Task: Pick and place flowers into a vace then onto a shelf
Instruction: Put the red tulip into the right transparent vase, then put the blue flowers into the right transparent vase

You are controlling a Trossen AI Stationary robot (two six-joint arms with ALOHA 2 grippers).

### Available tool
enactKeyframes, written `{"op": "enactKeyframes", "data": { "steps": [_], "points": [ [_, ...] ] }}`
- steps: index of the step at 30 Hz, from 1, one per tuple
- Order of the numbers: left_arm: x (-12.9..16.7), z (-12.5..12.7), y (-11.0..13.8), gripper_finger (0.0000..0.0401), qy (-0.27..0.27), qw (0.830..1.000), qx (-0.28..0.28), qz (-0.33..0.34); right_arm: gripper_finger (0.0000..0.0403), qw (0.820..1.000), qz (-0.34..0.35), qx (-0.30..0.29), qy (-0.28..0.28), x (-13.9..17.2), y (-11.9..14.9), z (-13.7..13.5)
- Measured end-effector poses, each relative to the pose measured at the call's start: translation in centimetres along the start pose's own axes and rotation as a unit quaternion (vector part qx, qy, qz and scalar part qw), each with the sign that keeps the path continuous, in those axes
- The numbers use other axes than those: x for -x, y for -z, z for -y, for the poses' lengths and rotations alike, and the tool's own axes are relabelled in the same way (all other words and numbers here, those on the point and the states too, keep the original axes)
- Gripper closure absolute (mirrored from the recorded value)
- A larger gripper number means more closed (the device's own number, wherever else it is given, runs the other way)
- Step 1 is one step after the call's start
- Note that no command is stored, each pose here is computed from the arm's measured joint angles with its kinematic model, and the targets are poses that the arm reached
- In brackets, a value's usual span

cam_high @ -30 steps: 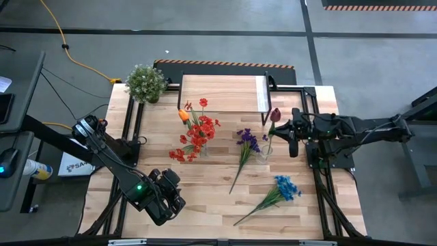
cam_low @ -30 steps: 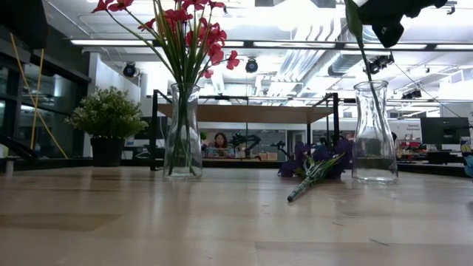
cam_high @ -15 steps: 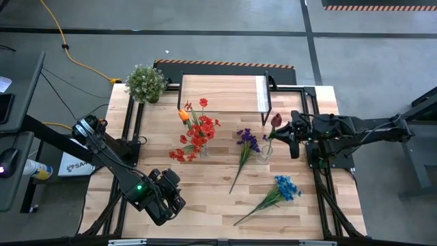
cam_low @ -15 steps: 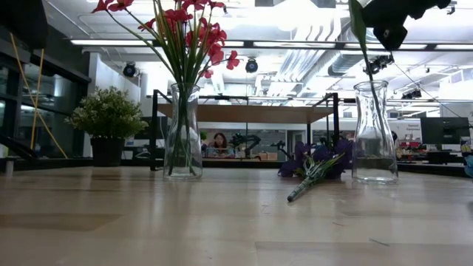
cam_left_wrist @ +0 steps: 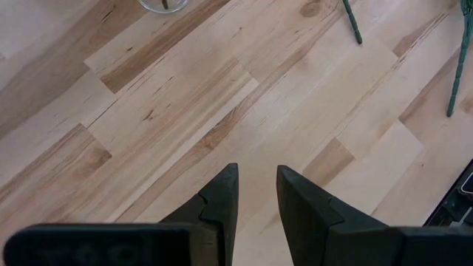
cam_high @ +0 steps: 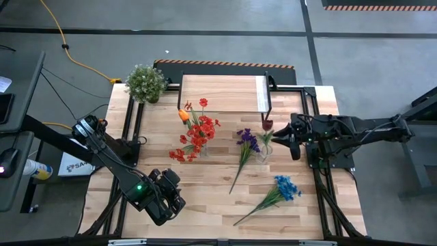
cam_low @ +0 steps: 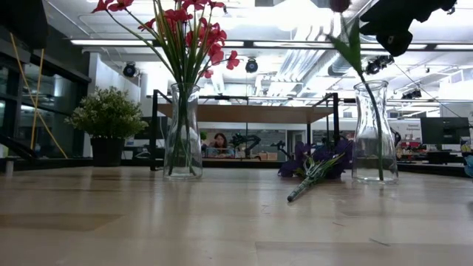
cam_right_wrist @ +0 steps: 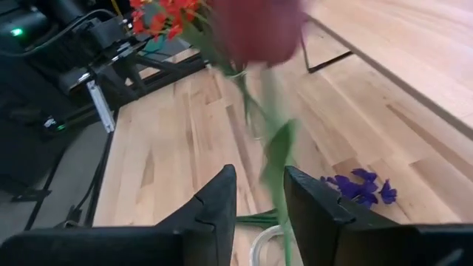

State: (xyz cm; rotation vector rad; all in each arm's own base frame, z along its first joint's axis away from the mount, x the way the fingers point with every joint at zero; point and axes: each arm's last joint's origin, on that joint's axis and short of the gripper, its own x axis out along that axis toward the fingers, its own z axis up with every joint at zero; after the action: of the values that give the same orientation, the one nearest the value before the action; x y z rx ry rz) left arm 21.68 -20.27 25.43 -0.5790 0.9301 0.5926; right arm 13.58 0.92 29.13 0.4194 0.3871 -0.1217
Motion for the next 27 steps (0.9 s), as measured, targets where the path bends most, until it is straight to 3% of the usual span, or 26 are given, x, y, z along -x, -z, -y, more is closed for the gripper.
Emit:
{"op": "enactKeyframes", "data": {
  "steps": [19,27],
  "points": [
    [0.0,0.1,0.0,0.0272,0.005,1.000,0.002,0.000,0.0288,0.998,-0.011,-0.008,-0.063,0.1,-0.2,-0.5],
    [0.0,0.8,0.0,0.0272,0.038,0.999,0.021,0.002,0.0289,0.994,0.022,-0.015,-0.107,0.2,-1.0,-1.0]
  ]
}}
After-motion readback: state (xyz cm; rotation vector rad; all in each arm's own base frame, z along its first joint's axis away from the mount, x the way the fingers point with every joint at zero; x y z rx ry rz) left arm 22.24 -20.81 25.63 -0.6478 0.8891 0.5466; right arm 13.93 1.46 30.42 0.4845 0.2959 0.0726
